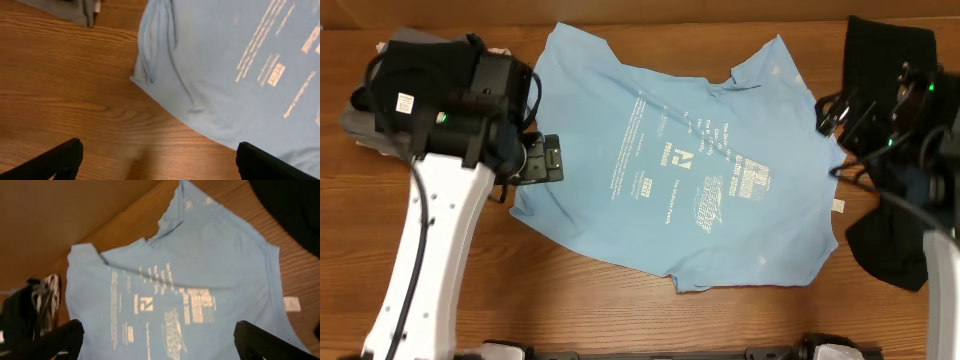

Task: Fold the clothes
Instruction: 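Grasp the T-shirt's left side edge with the left gripper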

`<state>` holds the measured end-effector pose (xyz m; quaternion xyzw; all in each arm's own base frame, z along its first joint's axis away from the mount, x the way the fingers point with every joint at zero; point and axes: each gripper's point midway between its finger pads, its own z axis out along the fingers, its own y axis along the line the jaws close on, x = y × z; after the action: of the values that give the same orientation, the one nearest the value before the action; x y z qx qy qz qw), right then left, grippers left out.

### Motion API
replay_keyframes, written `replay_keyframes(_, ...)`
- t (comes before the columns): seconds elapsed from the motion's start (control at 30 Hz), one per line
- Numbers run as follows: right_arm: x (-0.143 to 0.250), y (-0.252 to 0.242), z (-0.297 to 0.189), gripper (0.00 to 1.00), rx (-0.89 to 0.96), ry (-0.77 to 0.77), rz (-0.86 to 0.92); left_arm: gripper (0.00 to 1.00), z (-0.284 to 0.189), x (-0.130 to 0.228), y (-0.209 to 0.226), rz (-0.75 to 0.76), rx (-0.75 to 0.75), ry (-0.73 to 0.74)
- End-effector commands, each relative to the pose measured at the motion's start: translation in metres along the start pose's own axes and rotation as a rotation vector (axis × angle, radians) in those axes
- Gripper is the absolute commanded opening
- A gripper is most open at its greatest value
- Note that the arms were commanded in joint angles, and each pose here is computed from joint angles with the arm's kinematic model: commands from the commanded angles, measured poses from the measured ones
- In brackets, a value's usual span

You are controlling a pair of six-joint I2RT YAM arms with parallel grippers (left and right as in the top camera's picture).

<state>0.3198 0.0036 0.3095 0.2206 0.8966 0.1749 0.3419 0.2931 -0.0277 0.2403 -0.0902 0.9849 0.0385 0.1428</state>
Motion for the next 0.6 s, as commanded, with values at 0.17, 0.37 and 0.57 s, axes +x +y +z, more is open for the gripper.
replay_keyframes(0.17, 0.026, 0.022, -0.005, 1.0, -0.036, 0.064, -0.094, 1.0, 0.028, 0.027, 0.05, -0.212, -0.097, -0.154)
replay_keyframes(0.37, 0.034, 0.036, -0.005, 1.0, -0.105, 0.101, -0.103, 1.0, 0.101, 0.028, 0.062, -0.136, -0.131, -0.137)
replay_keyframes(0.57, 0.039, 0.035, -0.005, 1.0, -0.105, 0.123, -0.098, 0.98, 0.161, 0.029, 0.06, -0.124, -0.146, -0.07)
